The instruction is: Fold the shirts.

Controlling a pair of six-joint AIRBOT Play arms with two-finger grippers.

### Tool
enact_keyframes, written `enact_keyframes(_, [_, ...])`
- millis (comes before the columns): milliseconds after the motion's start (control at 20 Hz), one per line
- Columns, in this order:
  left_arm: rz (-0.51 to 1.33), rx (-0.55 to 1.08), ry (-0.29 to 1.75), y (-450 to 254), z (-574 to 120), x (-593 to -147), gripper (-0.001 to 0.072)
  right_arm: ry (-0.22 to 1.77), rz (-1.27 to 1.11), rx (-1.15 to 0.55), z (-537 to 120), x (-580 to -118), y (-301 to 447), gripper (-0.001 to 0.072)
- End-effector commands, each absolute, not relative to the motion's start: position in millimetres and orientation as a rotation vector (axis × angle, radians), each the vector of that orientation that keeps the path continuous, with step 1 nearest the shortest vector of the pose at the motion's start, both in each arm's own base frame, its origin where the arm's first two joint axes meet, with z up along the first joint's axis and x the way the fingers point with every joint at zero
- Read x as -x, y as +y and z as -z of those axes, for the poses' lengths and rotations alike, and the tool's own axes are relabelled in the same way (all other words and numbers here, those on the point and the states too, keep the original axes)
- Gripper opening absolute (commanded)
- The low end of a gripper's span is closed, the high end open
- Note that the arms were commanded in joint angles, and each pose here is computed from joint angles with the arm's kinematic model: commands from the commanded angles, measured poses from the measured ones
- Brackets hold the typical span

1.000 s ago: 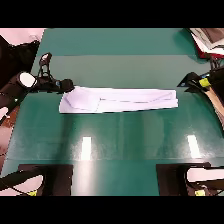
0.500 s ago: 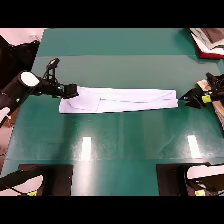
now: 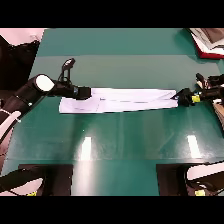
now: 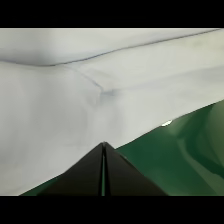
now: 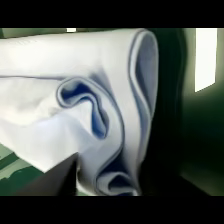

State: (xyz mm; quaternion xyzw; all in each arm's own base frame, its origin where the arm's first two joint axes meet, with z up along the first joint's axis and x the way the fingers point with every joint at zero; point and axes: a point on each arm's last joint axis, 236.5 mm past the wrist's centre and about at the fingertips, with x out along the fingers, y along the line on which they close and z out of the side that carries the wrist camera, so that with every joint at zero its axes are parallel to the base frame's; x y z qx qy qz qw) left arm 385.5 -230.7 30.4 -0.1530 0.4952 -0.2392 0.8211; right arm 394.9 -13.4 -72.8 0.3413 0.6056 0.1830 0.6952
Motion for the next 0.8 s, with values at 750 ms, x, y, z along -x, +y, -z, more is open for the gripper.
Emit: enact_keyframes(750, [0.645,0.264,1.156,-373.5,45.5,-427.5,0.0024,1.024,-0.755,-0.239,-142.3,-388.7,99.6,0.0019])
